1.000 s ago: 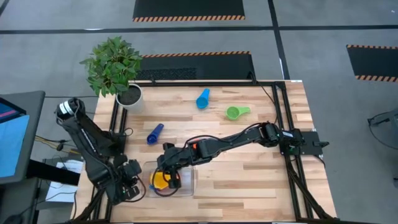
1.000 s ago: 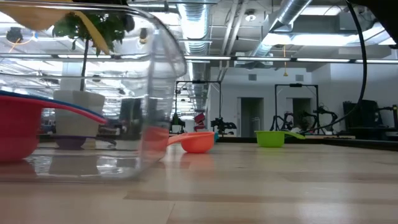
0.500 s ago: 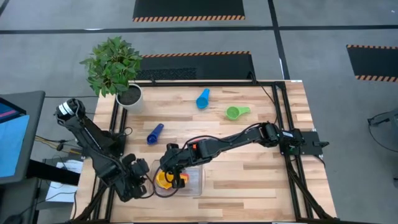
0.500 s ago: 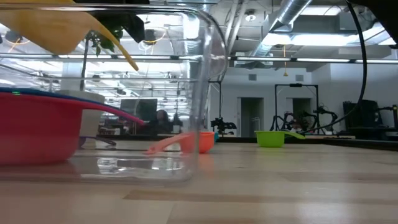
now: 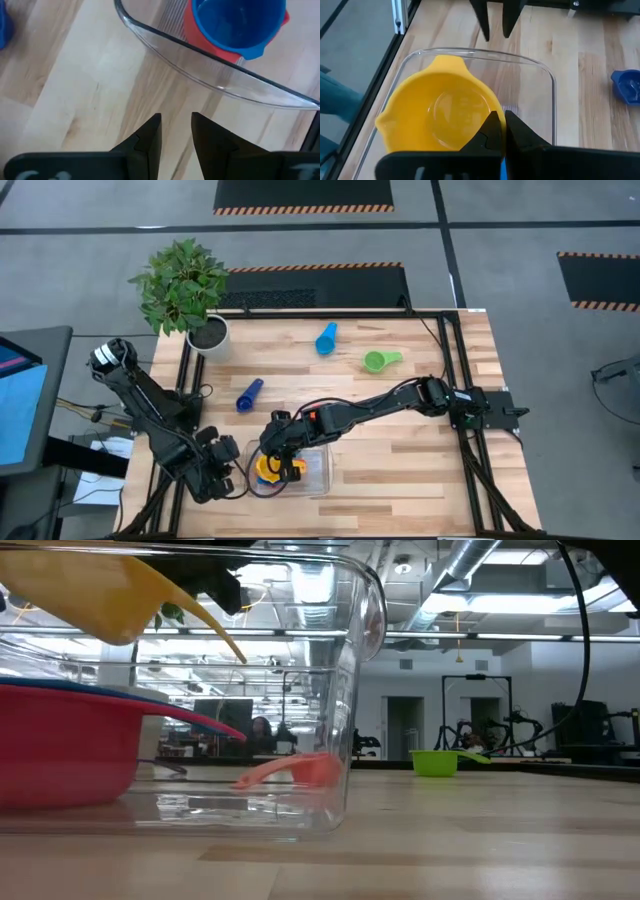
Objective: Nest measuring cups in basket
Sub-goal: Stack the yellow measuring cup on top of the blue measuring cup into the transparent bin
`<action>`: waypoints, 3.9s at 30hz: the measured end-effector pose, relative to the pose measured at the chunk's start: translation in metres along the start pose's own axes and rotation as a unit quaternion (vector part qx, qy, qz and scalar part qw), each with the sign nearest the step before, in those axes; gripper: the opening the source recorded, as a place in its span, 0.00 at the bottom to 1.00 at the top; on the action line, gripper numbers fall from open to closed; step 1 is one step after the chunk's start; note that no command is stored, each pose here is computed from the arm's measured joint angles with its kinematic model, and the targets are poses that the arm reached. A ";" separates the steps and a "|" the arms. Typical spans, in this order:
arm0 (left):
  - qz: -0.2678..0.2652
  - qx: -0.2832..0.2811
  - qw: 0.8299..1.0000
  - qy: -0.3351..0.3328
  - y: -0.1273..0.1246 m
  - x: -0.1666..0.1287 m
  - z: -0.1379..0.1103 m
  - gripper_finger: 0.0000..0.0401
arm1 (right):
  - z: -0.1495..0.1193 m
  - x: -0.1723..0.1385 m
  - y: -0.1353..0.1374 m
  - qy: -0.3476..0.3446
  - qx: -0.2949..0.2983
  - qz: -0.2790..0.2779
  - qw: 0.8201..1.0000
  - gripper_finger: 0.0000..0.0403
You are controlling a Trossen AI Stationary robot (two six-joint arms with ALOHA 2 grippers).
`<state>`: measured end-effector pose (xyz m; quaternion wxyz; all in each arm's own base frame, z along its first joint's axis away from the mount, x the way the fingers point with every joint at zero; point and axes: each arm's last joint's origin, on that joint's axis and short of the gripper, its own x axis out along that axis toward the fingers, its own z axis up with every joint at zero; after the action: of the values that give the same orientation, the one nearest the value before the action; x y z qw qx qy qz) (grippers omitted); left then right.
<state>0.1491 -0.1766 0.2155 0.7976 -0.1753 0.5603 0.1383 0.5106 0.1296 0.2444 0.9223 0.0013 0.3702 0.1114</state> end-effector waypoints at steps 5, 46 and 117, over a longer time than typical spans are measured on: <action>0.054 0.002 0.998 0.042 0.012 -0.001 -0.004 0.23 | -0.001 0.000 0.000 0.006 0.000 0.000 1.000 0.02; 0.081 0.024 0.995 0.051 0.017 -0.002 -0.007 0.23 | 0.004 0.006 -0.006 0.012 0.037 0.020 0.999 0.36; 0.086 -0.170 0.962 -0.194 0.082 -0.074 0.134 0.23 | -0.250 -0.257 -0.174 -0.068 0.415 -0.291 0.859 0.19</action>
<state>0.2029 -0.0461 0.3168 0.8345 -0.2295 0.3761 0.3310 0.1953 -0.1131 0.2232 0.8496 0.2837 0.3016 -0.3267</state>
